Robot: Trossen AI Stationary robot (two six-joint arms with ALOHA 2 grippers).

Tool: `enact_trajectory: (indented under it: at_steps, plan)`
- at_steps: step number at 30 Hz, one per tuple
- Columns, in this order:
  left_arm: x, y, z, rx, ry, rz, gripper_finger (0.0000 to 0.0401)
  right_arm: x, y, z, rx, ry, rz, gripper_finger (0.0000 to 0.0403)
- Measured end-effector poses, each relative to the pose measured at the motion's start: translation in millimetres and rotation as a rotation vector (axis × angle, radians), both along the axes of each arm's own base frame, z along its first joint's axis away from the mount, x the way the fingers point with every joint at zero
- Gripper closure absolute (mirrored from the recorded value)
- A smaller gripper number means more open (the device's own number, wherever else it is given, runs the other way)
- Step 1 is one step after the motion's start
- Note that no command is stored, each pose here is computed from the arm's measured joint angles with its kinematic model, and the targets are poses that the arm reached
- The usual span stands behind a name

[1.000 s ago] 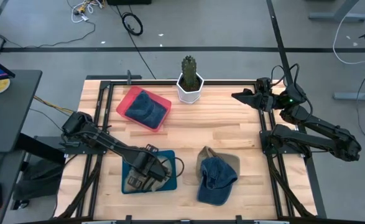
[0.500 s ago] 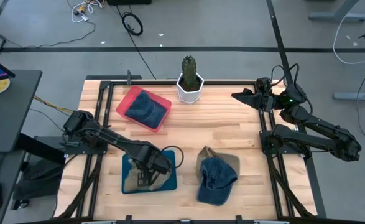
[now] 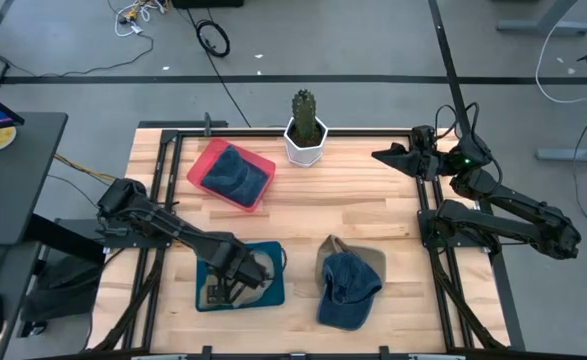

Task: Pick & Place hat
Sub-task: Put the top brown cap into the blue bin

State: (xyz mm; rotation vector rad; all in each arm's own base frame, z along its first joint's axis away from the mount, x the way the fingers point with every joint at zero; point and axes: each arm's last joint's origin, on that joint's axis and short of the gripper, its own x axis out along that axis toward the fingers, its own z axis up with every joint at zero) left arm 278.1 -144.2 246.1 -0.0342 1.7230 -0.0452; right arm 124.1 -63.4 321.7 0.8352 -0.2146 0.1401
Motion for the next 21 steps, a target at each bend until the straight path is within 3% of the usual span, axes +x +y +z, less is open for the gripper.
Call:
enact_trajectory:
  at_steps: [5, 10, 17, 21]
  plan:
    - [-5, -12, 23, -0.013, -0.014, -0.113, 0.0023, 0, 0, -1, -0.004, 0.006, 0.003, 0.0135]
    - [-7, -11, 53, 0.013, -0.02, -0.075, 0.0023, 1, 0, -2, 0.003, 0.021, 0.01, 0.0135]
    - [13, 1, 91, -0.012, -0.24, 0.292, 0.0023, 1, 0, -3, 0.0, 0.031, 0.008, 0.0135]
    - [26, 17, 94, 0.015, -0.307, 0.634, 0.0023, 1, 0, -4, 0.001, 0.034, 0.008, 0.0135]
